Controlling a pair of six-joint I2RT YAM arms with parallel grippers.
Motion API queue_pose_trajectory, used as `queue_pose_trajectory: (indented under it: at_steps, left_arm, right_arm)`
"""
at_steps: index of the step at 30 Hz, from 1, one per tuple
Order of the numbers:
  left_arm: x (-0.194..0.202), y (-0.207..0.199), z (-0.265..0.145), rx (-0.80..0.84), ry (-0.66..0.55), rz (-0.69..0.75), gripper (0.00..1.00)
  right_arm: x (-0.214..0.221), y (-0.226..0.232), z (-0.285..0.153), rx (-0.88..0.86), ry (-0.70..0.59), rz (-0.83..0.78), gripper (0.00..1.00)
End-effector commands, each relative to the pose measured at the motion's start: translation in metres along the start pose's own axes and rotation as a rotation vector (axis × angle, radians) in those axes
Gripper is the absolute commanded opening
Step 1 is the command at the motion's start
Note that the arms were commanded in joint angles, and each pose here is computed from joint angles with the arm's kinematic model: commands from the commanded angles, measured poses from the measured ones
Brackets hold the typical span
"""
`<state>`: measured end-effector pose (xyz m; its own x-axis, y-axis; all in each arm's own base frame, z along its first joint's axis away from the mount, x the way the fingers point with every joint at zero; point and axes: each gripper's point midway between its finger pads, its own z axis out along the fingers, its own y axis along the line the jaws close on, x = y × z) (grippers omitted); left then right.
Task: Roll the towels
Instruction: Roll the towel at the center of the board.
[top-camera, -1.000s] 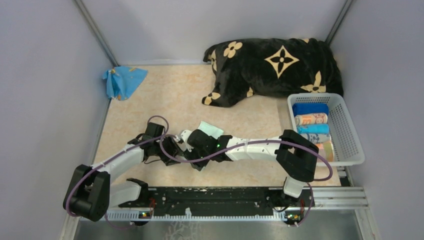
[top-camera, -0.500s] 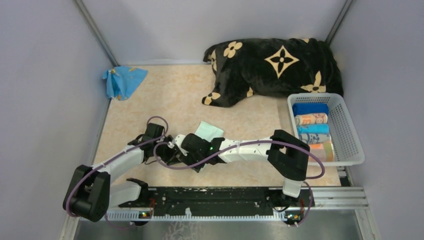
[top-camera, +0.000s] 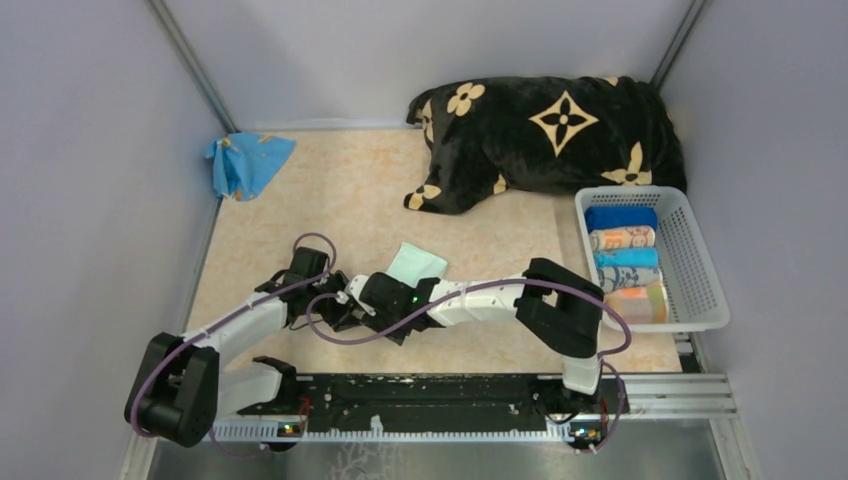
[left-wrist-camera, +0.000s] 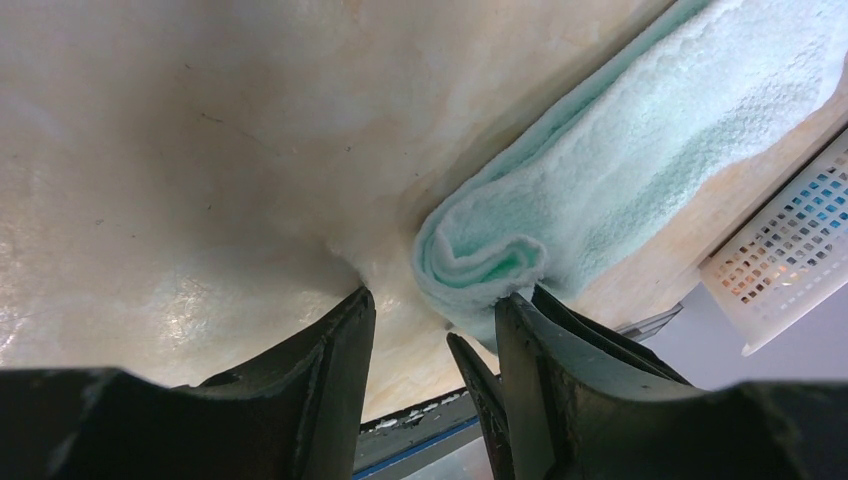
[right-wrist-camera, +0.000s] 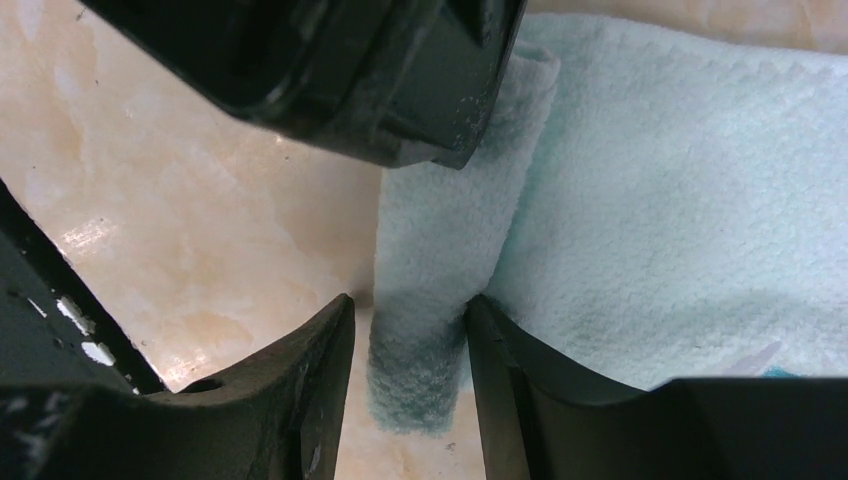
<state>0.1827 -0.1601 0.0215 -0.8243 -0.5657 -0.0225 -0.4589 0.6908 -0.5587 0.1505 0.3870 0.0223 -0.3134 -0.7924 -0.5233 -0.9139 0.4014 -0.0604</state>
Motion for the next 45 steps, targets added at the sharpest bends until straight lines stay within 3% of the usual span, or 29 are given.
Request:
queue_pose_trajectory:
  at_steps: [1, 12, 18, 25, 31, 39, 45]
  left_arm:
    - [0.006, 0.049, 0.007, -0.179, -0.017, -0.012, 0.56]
    - [0.004, 0.056, 0.012, -0.214, -0.013, 0.004, 0.56]
    - [-0.002, 0.055, 0.013, -0.249, -0.012, 0.014, 0.54]
    - [-0.011, 0.032, 0.006, -0.191, -0.040, 0.029, 0.68]
    - [-0.020, 0.006, -0.012, -0.108, -0.096, 0.032, 0.81]
    - [-0.009, 0.001, -0.022, 0.009, -0.108, 0.048, 0.83]
    - [0.002, -0.003, -0.023, 0.083, -0.076, 0.054, 0.81]
  right_arm:
    - [0.002, -0.002, 0.009, 0.031, 0.024, -0.048, 0.45]
    - [0.023, -0.002, 0.023, 0.021, 0.102, -0.091, 0.32]
    - [0.015, 0.010, 0.019, -0.055, 0.062, -0.068, 0.17]
    - [-0.004, 0.024, 0.005, -0.354, -0.045, 0.130, 0.01]
    - [-0.019, 0.029, -0.012, -0.669, -0.151, 0.334, 0.00]
    - [-0.029, 0.007, -0.026, -0.952, -0.246, 0.585, 0.01]
    - [-0.024, -0.008, -0.020, -1.035, -0.211, 0.777, 0.02]
